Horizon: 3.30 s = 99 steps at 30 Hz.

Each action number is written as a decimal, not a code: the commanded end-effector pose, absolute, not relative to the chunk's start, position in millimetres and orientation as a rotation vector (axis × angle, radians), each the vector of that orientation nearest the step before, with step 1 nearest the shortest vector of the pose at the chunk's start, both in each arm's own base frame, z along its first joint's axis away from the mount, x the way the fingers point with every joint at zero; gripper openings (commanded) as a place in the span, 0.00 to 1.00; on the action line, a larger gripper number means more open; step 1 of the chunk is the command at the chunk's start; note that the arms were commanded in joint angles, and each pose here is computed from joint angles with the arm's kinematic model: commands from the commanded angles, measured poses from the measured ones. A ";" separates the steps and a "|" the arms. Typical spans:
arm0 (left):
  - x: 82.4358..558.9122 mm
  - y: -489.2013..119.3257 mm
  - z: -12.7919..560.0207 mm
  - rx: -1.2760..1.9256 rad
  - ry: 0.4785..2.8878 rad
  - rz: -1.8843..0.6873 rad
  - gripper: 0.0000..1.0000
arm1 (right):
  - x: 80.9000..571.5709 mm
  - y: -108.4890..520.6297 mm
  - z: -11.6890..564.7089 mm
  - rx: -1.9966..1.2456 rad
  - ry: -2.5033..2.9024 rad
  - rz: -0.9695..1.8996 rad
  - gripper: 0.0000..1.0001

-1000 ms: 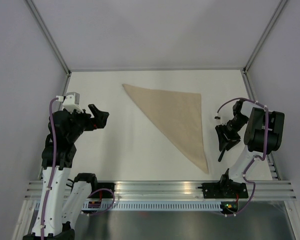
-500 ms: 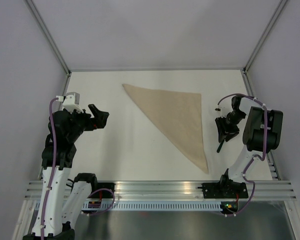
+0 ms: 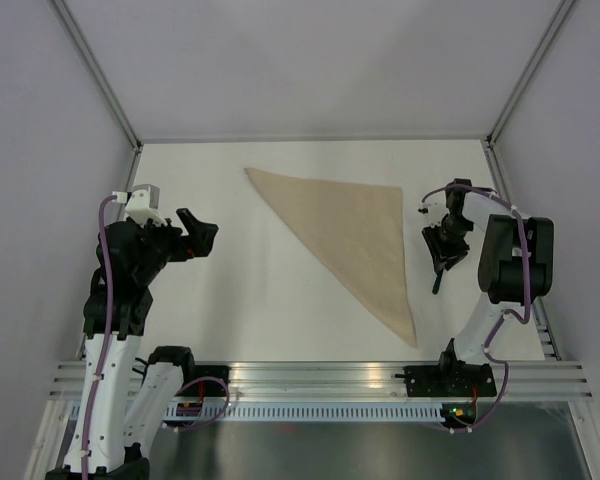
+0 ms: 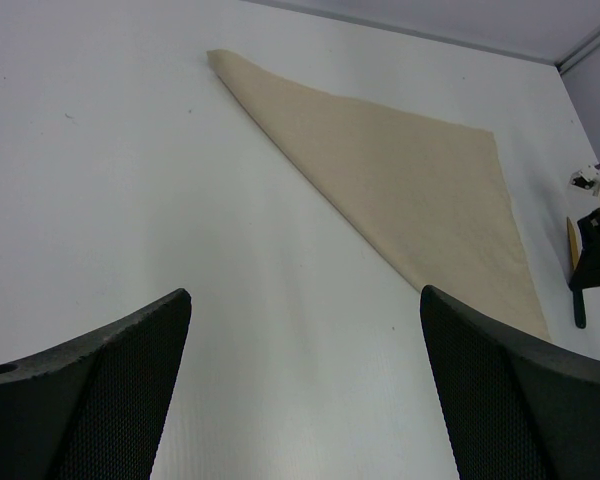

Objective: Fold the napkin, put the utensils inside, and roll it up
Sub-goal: Pick up the knife at the center of the board.

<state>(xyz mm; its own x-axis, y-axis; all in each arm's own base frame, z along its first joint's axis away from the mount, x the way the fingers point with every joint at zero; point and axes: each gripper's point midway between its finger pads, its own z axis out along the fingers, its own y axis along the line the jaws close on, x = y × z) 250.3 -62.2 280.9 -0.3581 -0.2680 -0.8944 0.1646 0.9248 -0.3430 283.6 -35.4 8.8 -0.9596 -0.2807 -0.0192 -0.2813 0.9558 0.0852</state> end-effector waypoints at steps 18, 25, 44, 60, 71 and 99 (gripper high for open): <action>254.2 -66.7 280.7 -0.048 1.885 -0.468 1.00 | 327.1 -70.2 -7.8 -0.449 2.929 -0.338 0.28; 256.2 -65.9 277.5 -0.055 1.897 -0.466 1.00 | 326.9 -75.5 -12.7 -0.472 2.905 -0.385 0.28; 259.0 -63.7 274.3 -0.066 1.908 -0.452 1.00 | 297.6 -61.7 -29.6 -0.476 2.955 -0.265 0.34; 261.5 -61.0 271.0 -0.080 1.920 -0.435 1.00 | 281.2 -57.7 -38.2 -0.421 3.012 0.018 0.29; 263.2 -60.8 269.8 -0.084 1.926 -0.435 1.00 | 273.4 -59.4 -43.3 -0.373 3.028 0.119 0.25; 263.7 -60.2 269.4 -0.089 1.927 -0.432 1.00 | 314.7 -55.4 15.8 -0.355 2.877 0.150 0.01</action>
